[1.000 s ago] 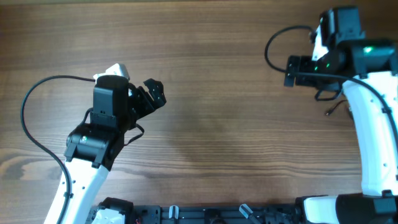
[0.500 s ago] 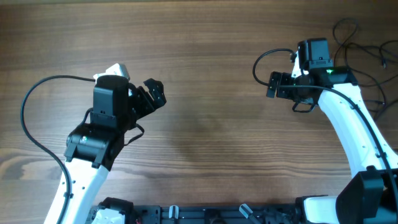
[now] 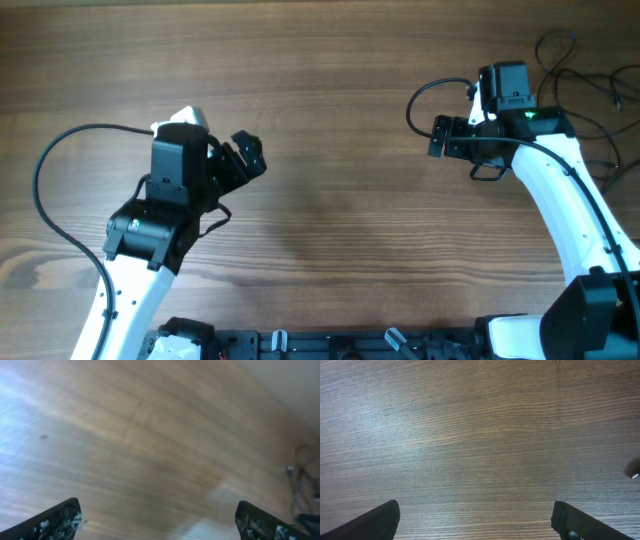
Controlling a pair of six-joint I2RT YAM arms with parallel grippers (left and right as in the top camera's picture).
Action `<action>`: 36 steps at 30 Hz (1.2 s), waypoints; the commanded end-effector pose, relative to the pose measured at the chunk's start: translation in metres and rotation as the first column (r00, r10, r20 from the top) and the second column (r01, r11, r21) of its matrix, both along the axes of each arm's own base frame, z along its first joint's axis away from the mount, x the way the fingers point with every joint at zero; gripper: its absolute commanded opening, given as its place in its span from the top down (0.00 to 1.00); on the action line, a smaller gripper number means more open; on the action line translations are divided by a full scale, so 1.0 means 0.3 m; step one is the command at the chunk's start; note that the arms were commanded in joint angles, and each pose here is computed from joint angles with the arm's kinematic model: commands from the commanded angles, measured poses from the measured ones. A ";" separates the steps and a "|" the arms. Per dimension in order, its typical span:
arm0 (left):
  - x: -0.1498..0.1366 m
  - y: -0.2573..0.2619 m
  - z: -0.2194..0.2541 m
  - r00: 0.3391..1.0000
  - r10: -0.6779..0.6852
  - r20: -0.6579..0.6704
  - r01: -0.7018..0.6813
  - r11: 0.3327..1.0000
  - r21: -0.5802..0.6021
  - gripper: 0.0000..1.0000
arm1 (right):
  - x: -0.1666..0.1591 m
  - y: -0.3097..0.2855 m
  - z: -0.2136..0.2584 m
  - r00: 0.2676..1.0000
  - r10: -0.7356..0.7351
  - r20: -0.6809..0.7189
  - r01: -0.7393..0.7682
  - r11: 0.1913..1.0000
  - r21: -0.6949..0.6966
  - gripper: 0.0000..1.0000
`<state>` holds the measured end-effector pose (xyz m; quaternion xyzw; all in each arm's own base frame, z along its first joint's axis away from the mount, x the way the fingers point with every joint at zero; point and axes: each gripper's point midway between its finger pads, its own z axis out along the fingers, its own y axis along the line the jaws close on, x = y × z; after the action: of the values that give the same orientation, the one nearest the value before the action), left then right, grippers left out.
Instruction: Untangle cables
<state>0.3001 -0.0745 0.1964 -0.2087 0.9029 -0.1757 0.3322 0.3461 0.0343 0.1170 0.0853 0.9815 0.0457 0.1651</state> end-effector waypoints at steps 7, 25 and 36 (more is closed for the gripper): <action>-0.049 0.105 -0.064 0.977 0.115 0.178 -0.119 0.993 0.013 0.00 | -0.002 0.008 -0.001 1.000 -0.003 -0.002 0.003 1.000 0.018 0.00; -0.163 0.297 -0.069 0.651 0.307 0.694 -0.262 0.949 -0.174 0.00 | -0.002 0.008 -0.001 1.000 -0.003 -0.002 0.003 1.000 0.017 0.00; -0.180 0.251 -0.132 0.726 0.007 0.688 -0.173 0.970 0.173 0.00 | -0.002 0.008 -0.001 1.000 -0.003 -0.002 0.003 1.000 0.017 0.01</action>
<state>0.2464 0.0093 0.1582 -0.2006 0.7039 -0.1481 0.6651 0.3453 0.0360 0.1164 0.0845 0.9817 0.0505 0.1631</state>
